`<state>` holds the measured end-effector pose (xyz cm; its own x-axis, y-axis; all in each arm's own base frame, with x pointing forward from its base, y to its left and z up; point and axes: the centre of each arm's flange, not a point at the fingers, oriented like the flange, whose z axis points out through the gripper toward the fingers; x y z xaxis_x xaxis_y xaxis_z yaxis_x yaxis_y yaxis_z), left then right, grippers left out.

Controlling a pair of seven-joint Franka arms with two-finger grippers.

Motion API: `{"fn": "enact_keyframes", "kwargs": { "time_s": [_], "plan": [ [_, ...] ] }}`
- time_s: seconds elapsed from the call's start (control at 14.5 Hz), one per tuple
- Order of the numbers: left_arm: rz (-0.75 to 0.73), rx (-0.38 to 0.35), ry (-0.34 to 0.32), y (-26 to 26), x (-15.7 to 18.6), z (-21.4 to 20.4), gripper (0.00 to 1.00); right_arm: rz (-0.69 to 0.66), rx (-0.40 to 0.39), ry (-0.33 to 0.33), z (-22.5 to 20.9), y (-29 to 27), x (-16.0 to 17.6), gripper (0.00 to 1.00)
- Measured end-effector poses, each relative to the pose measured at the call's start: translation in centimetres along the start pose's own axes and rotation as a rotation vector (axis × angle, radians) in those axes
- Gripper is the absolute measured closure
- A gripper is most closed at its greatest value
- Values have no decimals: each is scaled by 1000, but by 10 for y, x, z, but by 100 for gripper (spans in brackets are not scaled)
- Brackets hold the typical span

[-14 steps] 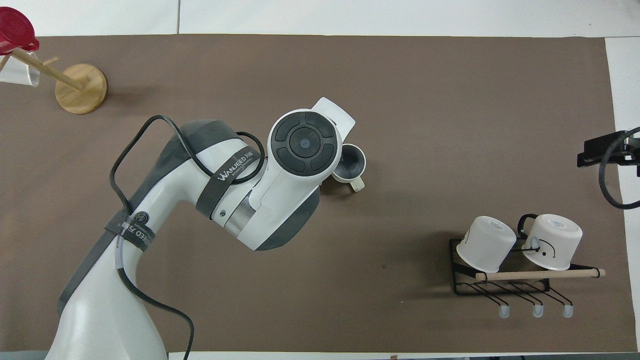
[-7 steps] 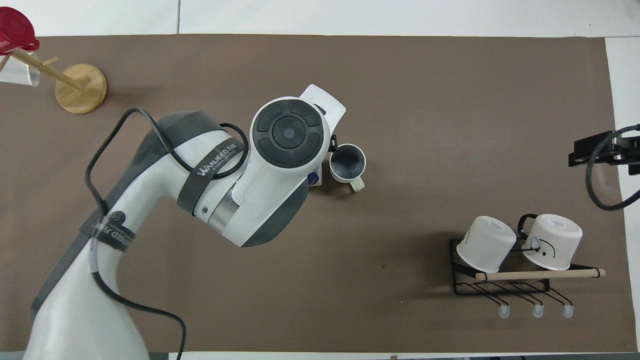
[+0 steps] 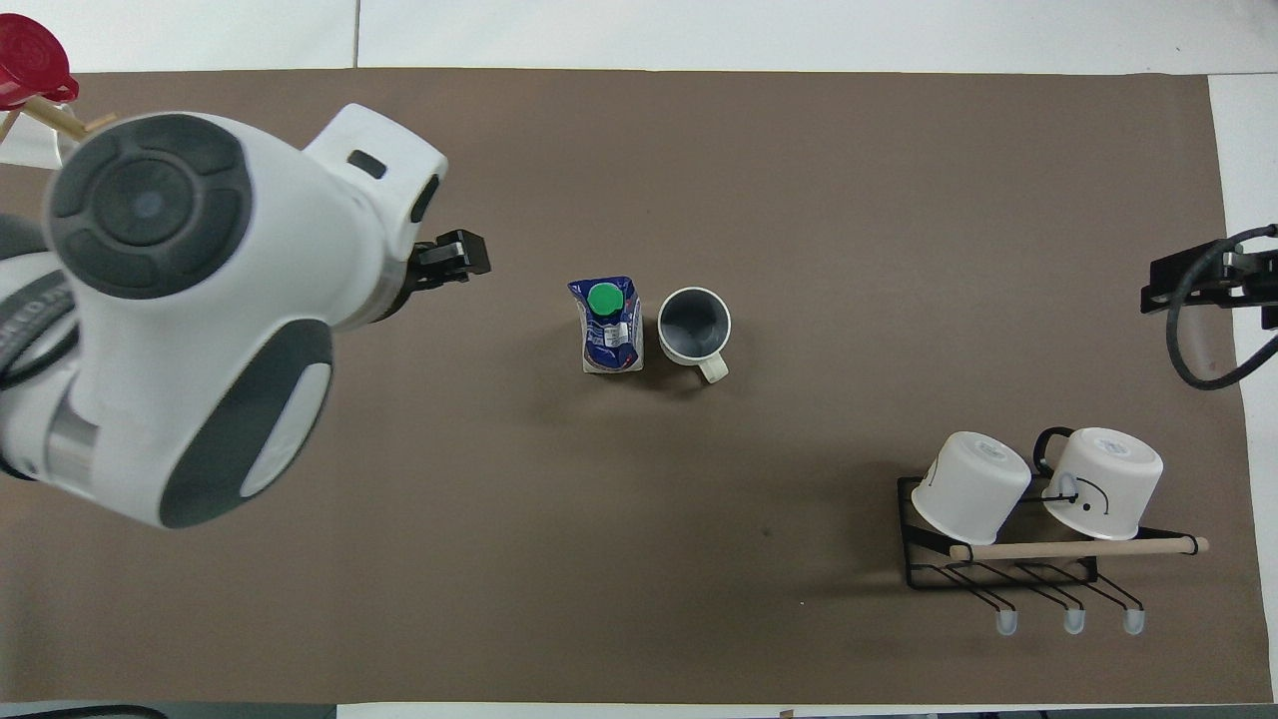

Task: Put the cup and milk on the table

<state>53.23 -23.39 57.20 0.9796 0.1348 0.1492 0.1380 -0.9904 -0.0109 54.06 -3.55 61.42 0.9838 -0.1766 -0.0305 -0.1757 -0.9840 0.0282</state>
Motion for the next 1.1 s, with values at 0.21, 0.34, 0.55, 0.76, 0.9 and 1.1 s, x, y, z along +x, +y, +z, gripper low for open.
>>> {"fn": "enact_keyframes", "kwargs": {
  "time_s": [0.21, 0.34, 0.55, 0.76, 0.9, 1.1],
  "plan": [
    [68, 6, -35, -79, 31, 8, 0, -5, -1, -5, -1, -3, -1, 0],
    [109, 14, -58, -122, 44, 11, 0, -19, -2, -9, -1, -10, -3, 0],
    [109, -3, -84, -160, 49, 6, 0, -30, -3, -14, -8, -19, -6, 0],
    [117, -27, -100, -185, 53, -11, 0, -26, -2, -5, -18, -19, -7, 0],
    [120, -28, -102, -196, 55, -27, 0, -25, -1, -4, -18, -19, -7, 0],
    [122, -26, -117, -212, 56, -36, 0, -24, 1, -9, -17, -19, -6, 0]
  ]
}}
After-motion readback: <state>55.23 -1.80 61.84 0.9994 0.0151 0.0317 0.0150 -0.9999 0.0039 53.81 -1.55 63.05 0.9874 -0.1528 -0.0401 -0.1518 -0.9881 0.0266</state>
